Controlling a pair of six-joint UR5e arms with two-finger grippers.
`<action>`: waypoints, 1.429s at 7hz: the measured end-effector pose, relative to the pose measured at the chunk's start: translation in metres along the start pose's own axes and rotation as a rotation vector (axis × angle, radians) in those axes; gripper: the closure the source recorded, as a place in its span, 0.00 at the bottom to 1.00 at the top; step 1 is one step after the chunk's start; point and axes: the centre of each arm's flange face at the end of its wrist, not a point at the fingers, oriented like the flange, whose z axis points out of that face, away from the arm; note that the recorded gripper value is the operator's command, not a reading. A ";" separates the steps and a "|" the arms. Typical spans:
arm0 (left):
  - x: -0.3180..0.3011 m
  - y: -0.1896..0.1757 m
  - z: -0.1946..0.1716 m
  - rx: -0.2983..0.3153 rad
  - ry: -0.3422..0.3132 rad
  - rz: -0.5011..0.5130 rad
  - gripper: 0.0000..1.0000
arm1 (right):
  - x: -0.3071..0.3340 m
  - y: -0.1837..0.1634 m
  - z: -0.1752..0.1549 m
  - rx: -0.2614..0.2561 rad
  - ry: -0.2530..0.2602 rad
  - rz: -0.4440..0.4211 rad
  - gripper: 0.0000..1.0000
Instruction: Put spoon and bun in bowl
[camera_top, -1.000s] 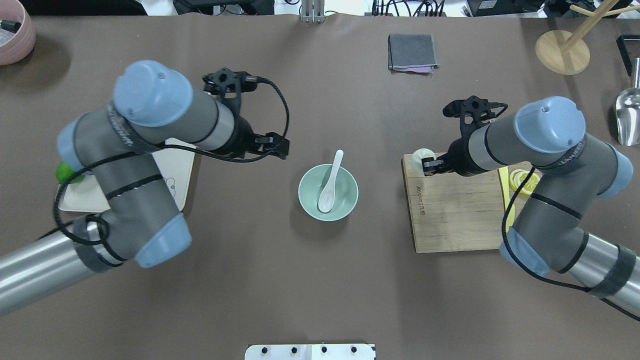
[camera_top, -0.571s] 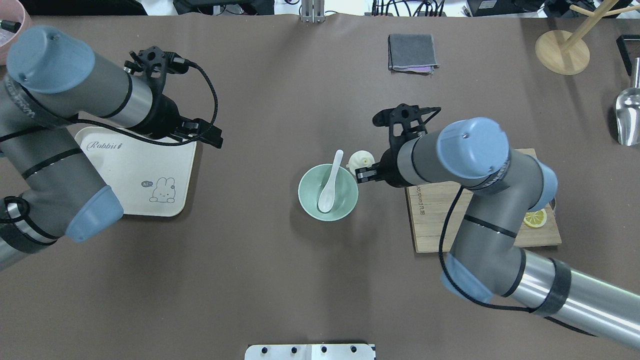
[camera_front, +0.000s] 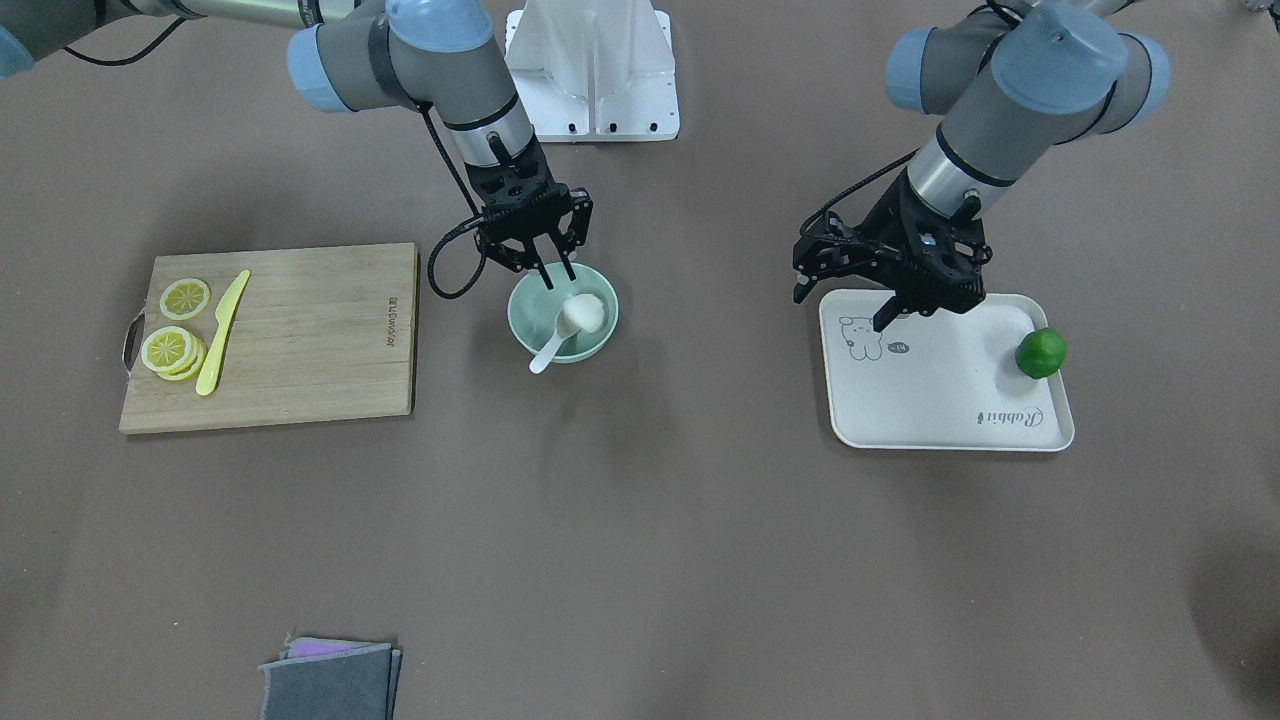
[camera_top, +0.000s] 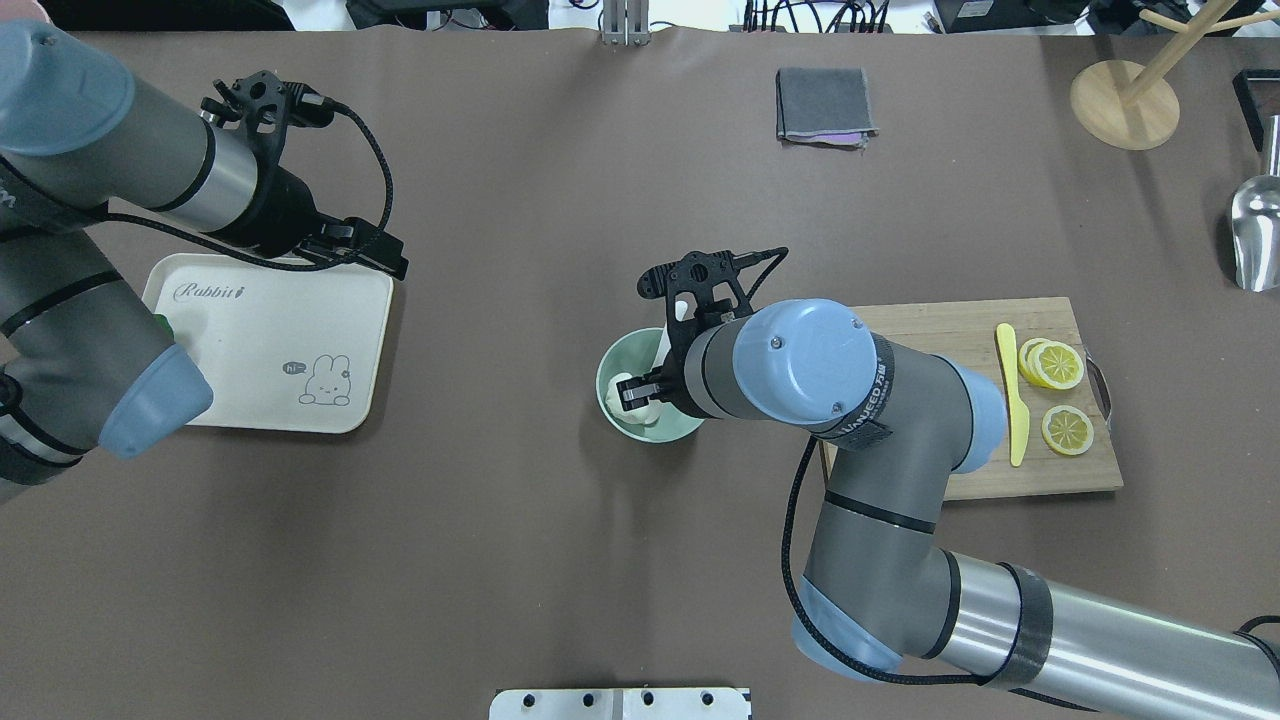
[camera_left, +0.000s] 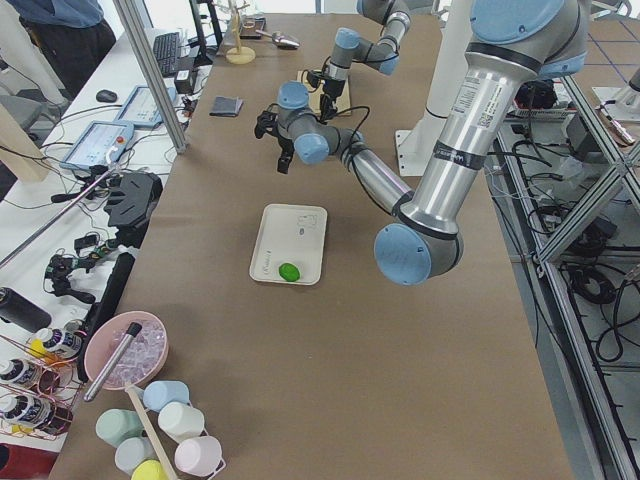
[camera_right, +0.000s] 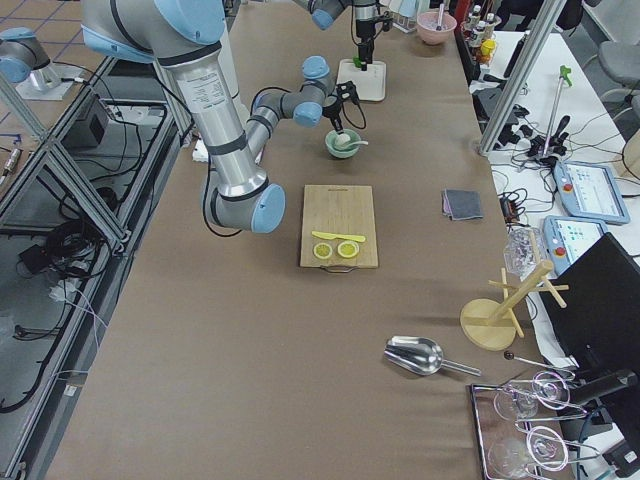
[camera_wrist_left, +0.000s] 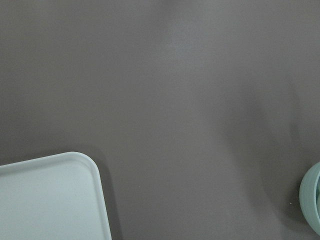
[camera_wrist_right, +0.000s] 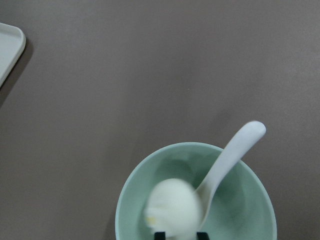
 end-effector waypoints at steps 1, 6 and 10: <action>-0.002 0.000 0.000 -0.001 -0.003 -0.003 0.02 | 0.004 0.002 0.001 0.001 0.009 0.002 0.00; -0.112 -0.003 -0.036 -0.068 -0.178 0.007 0.02 | 0.192 -0.022 -0.063 -0.123 0.040 0.063 0.00; -0.352 0.100 -0.141 -0.159 -0.258 0.009 0.02 | 0.487 -0.003 -0.168 -0.228 0.067 -0.022 0.00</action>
